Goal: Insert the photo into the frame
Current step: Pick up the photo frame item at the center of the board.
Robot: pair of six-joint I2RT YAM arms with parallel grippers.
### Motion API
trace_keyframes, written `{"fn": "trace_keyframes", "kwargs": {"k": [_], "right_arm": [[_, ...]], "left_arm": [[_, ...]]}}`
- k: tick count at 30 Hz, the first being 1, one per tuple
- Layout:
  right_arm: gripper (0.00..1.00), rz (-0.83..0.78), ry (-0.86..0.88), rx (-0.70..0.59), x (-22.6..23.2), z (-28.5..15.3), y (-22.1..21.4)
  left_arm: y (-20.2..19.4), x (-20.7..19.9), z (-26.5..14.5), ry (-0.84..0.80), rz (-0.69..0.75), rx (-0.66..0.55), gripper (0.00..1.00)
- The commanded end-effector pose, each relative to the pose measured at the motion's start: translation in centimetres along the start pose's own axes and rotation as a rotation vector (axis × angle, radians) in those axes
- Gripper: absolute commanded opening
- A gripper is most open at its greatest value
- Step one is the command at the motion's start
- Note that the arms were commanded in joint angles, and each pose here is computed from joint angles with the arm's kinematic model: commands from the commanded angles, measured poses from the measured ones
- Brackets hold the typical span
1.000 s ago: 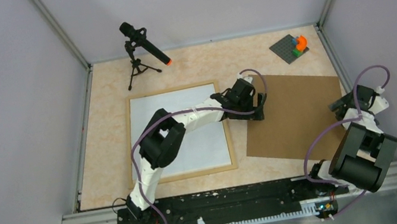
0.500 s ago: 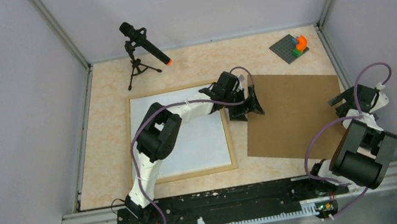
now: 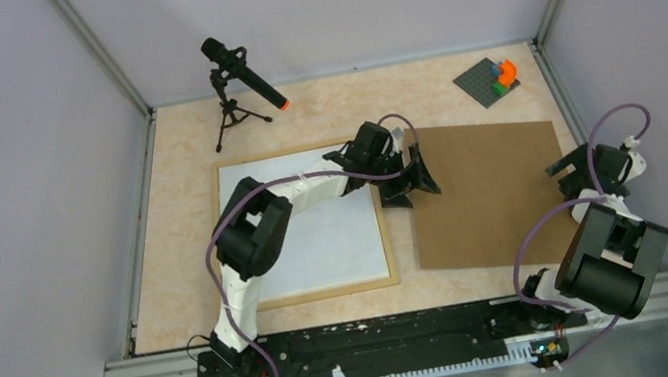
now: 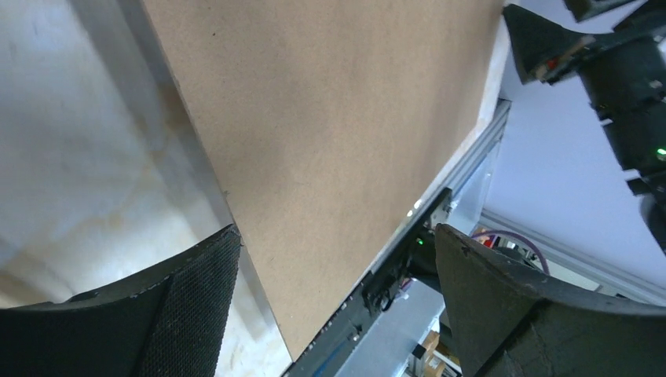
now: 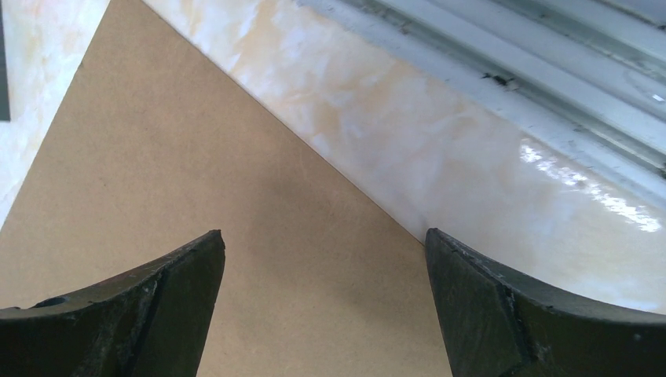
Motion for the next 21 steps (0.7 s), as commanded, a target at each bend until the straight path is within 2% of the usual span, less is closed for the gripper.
{"fn": "trace_keyframes", "kwargs": {"k": [1, 6, 13, 21], "right_arm": [[0.94, 0.025, 0.103, 0.381, 1.7, -2.6, -9.6], [0.94, -0.005, 0.146, 0.397, 3.5, -3.5, -10.7], [0.94, -0.053, 0.232, 0.44, 6.8, -5.3, -13.0], [0.94, -0.177, 0.369, 0.547, 11.6, -8.8, -18.7]], "left_arm": [[-0.6, -8.6, -5.4, -0.274, 0.128, -0.06, 0.95], [-0.8, -8.0, -7.8, -0.262, 0.118, -0.083, 0.95], [-1.0, -1.7, -11.9, -0.154, 0.036, -0.16, 0.95], [-1.0, 5.7, -17.1, -0.041, -0.065, -0.284, 0.97]]}}
Point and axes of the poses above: each gripper's point midway between its finger pads, its own z axis out along the fingers, its own x axis along the line the jaws close on, y = z × x, the point moved 3 cm from there along -z, back along the fingers, and after that the axes turned 8 degrees about -z, right-handed, at the moved point
